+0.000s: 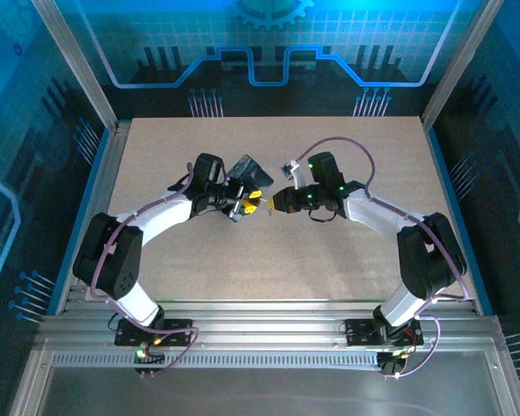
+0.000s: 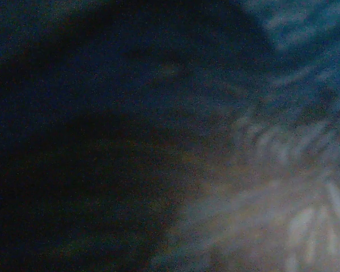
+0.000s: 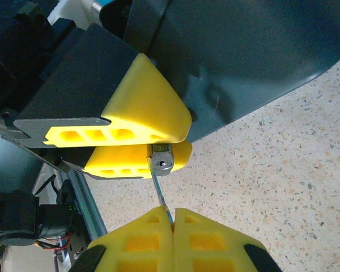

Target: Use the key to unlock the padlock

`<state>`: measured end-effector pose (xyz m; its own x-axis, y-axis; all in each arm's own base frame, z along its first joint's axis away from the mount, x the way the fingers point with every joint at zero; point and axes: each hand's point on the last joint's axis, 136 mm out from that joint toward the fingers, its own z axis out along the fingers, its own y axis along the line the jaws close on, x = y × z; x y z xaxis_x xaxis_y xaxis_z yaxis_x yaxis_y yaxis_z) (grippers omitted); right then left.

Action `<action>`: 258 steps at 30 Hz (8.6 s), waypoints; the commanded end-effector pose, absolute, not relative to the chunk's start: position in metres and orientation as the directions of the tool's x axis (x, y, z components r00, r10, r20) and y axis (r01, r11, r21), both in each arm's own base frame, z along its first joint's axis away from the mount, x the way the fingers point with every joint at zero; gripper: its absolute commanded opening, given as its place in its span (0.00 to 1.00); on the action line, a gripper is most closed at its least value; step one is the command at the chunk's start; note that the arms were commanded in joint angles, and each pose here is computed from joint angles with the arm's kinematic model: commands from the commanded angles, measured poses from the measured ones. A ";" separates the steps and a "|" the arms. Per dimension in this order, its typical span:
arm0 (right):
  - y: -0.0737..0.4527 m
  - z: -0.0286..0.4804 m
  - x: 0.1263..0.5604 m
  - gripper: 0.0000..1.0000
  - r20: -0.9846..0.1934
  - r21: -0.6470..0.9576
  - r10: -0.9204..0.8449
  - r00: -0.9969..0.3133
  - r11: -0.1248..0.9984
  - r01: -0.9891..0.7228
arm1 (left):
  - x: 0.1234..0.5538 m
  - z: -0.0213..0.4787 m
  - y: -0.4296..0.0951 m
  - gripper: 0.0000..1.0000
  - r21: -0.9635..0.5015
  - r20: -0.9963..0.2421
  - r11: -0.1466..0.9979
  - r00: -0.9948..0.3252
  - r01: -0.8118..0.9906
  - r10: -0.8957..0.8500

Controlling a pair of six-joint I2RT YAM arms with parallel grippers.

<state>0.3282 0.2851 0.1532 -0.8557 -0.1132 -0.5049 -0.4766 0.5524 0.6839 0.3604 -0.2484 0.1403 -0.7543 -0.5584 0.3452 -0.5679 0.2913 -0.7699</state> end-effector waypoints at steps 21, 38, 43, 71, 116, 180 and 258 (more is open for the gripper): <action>0.287 0.157 0.320 0.00 -0.482 0.735 -0.077 -0.873 0.507 -0.450 | 0.361 0.155 -0.241 0.21 -0.791 0.338 0.251 -0.741 -0.558 -0.580; 0.292 0.161 0.313 0.00 -0.485 0.733 -0.094 -0.869 0.498 -0.463 | 0.360 0.149 -0.237 0.21 -0.781 0.331 0.262 -0.731 -0.567 -0.596; 0.291 0.161 0.313 0.00 -0.483 0.734 -0.091 -0.871 0.501 -0.459 | 0.361 0.148 -0.236 0.21 -0.781 0.325 0.263 -0.729 -0.566 -0.602; 0.303 0.159 0.328 0.00 -0.479 0.738 -0.081 -0.874 0.502 -0.451 | 0.359 0.152 -0.239 0.21 -0.788 0.326 0.261 -0.737 -0.558 -0.592; 0.342 0.174 0.323 0.00 -0.525 0.756 -0.063 -0.848 0.423 -0.500 | 0.350 0.145 -0.249 0.21 -0.760 0.306 0.343 -0.769 -0.552 -0.562; 0.335 0.163 0.334 0.00 -0.358 0.899 0.047 -0.932 0.288 -0.331 | 0.339 0.136 -0.228 0.21 -0.701 0.366 0.383 -0.764 -0.602 -0.531; 0.296 0.179 0.330 0.00 -0.198 0.968 -0.069 -0.978 0.145 -0.206 | 0.334 0.176 -0.263 0.35 -0.955 -0.007 0.296 -0.989 -0.037 -0.145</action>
<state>0.3213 0.2954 0.1692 -0.9802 -0.0721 -0.1845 -0.1949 0.1846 0.9633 0.3403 -0.2633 0.1641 -0.9856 -0.1686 0.0080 -0.0648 0.3338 -0.9404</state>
